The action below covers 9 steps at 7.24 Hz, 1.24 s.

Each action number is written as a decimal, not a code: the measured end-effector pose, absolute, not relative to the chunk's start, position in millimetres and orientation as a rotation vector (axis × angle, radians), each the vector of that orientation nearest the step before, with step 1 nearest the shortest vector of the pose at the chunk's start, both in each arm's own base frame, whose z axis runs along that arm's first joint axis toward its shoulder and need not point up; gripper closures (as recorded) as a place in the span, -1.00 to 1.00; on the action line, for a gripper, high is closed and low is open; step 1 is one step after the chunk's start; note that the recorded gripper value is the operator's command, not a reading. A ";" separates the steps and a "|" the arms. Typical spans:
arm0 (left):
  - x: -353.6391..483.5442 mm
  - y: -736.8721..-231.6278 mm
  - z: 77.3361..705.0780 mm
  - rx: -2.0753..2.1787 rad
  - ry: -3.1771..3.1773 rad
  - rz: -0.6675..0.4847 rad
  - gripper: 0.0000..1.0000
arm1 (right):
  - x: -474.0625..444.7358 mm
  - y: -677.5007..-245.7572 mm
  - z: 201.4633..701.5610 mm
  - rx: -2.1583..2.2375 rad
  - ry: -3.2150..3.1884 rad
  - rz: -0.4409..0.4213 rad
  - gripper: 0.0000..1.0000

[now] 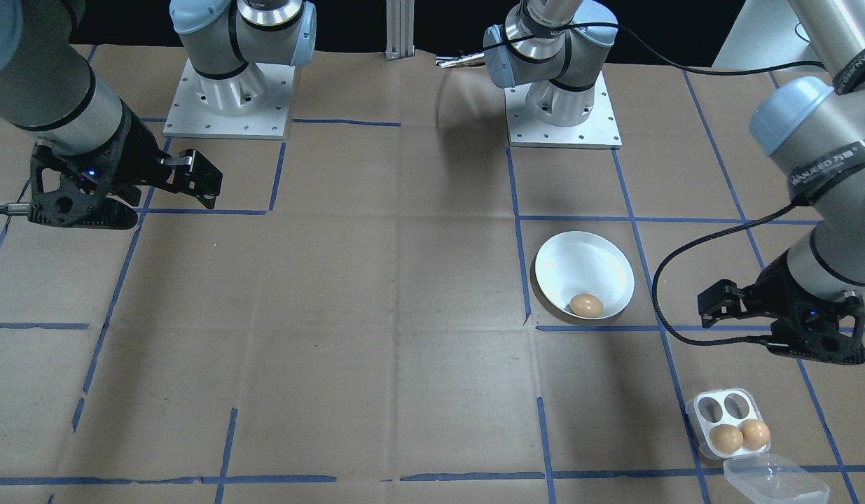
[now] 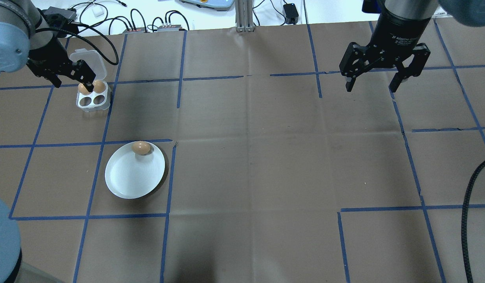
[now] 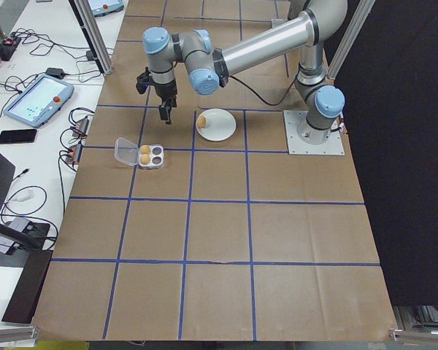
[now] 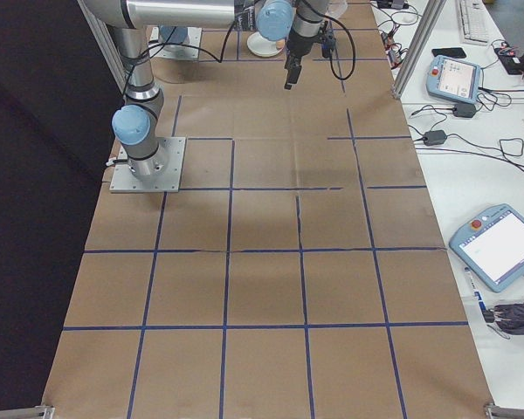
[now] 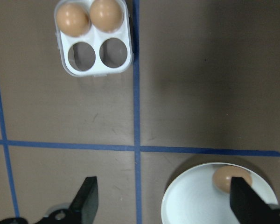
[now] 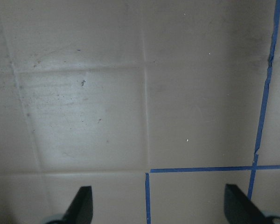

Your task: Place egg on plate

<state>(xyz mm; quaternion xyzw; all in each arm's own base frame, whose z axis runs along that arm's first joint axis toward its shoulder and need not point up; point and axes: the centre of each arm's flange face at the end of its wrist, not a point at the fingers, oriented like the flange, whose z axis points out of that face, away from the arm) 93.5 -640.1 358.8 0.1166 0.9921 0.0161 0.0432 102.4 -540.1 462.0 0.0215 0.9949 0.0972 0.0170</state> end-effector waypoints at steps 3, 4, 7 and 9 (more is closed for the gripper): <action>145.4 -687.1 336.7 0.678 2.992 0.053 -1.00 | 102.4 -540.0 462.1 0.067 3.092 0.302 -1.00; 150.7 -701.9 332.0 0.890 2.946 0.036 -1.00 | 102.4 -540.0 462.2 0.067 3.092 0.302 -1.00; 160.8 -731.4 306.3 1.413 2.749 0.030 -1.00 | 102.4 -540.1 462.0 0.067 3.092 0.302 -1.00; 164.8 -743.8 278.4 1.550 2.677 0.033 -1.00 | 102.4 -540.1 461.9 0.067 3.092 0.302 -1.00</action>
